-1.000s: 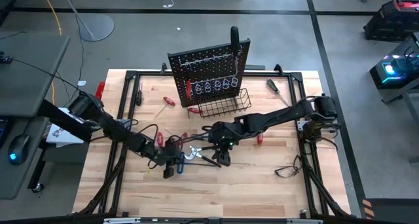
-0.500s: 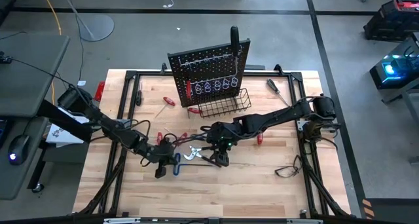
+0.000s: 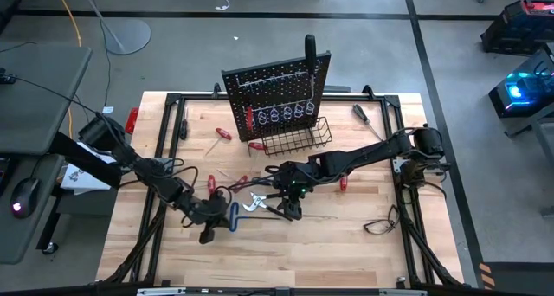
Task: Hang tools onto peg board
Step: Hang the blue pick tool on the peg board
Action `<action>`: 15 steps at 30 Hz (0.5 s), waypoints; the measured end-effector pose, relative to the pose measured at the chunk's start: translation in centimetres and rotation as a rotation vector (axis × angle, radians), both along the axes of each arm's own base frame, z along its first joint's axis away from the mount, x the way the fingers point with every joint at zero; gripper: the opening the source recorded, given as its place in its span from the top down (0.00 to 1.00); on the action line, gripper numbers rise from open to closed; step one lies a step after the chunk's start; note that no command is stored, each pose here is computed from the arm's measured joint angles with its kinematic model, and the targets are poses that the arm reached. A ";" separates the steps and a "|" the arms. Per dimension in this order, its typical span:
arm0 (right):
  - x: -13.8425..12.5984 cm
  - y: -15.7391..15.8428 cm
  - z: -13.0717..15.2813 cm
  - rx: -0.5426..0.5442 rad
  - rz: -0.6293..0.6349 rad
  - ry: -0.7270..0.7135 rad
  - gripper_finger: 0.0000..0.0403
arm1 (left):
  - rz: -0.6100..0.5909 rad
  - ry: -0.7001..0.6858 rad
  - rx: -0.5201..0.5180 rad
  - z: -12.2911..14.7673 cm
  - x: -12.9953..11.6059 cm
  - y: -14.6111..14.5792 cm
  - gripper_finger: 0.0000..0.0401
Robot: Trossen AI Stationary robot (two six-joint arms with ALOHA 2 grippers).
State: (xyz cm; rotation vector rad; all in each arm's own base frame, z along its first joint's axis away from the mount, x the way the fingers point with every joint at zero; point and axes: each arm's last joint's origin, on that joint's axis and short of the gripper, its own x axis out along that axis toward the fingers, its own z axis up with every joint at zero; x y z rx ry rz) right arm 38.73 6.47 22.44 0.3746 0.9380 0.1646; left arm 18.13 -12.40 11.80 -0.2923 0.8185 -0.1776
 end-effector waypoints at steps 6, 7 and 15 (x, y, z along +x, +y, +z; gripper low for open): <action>0.0 0.0 0.0 0.003 -0.007 0.001 0.52 | 0.007 0.005 0.020 -0.4 0.2 0.1 1.00; 0.0 0.0 0.0 0.003 -0.007 0.001 0.52 | 0.007 0.010 0.025 -0.6 0.2 0.1 1.00; 0.0 0.1 0.0 0.006 -0.004 0.005 0.52 | 0.054 0.023 0.045 -3.2 0.0 -0.1 1.00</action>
